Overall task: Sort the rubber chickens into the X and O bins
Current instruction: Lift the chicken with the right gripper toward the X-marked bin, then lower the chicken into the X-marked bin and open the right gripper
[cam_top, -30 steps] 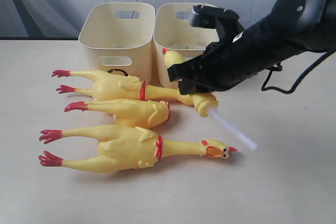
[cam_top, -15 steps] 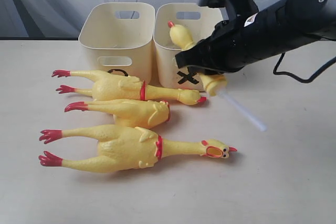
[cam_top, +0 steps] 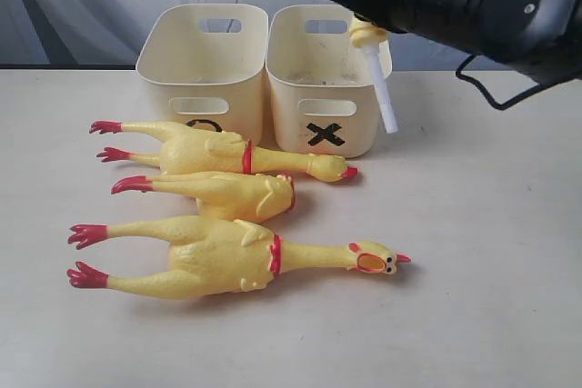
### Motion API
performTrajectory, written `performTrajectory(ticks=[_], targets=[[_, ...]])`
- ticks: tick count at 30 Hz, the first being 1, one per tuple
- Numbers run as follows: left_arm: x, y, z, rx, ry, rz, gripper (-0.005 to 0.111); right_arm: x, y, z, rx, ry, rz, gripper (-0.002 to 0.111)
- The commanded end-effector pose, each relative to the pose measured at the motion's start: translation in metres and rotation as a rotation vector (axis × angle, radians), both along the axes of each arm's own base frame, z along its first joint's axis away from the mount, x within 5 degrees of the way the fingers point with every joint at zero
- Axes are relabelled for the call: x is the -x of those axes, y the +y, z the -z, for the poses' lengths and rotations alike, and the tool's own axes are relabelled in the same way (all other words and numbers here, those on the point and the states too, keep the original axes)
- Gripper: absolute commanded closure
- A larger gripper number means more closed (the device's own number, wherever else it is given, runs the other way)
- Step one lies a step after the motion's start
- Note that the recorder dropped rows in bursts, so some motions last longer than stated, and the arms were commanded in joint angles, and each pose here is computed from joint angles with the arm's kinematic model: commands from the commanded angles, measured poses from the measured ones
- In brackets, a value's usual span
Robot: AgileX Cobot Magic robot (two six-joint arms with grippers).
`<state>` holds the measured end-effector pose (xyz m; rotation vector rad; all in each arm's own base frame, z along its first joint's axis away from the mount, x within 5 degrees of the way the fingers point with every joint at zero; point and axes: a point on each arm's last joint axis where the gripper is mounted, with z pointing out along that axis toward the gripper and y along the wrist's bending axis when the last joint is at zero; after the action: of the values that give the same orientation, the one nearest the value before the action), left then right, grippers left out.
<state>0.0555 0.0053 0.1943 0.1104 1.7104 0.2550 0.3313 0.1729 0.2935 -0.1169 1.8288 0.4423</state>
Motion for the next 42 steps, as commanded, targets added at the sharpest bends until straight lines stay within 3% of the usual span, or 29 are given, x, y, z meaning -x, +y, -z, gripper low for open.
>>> performTrajectory(ticks=[1, 11, 26, 36, 42], targets=[[0.000, 0.000, 0.001, 0.002, -0.008, -0.004, 0.107, -0.017, -0.001, 0.010, -0.099, -0.091, 0.114, 0.109], [0.000, 0.000, 0.001, 0.002, -0.008, -0.004, 0.107, -0.038, 0.022, 0.029, -0.215, -0.336, -0.002, 0.109], [0.000, 0.000, 0.001, 0.002, -0.008, -0.004, 0.107, -0.081, 0.045, 0.037, -0.252, -0.388, 0.001, 0.109], [0.000, 0.000, 0.001, 0.002, -0.008, -0.004, 0.107, -0.105, 0.057, 0.043, -0.071, -0.453, 0.002, 0.109], [0.000, 0.000, 0.001, 0.002, -0.008, -0.004, 0.107, -0.117, 0.060, 0.047, 0.132, -0.471, 0.020, 0.109]])
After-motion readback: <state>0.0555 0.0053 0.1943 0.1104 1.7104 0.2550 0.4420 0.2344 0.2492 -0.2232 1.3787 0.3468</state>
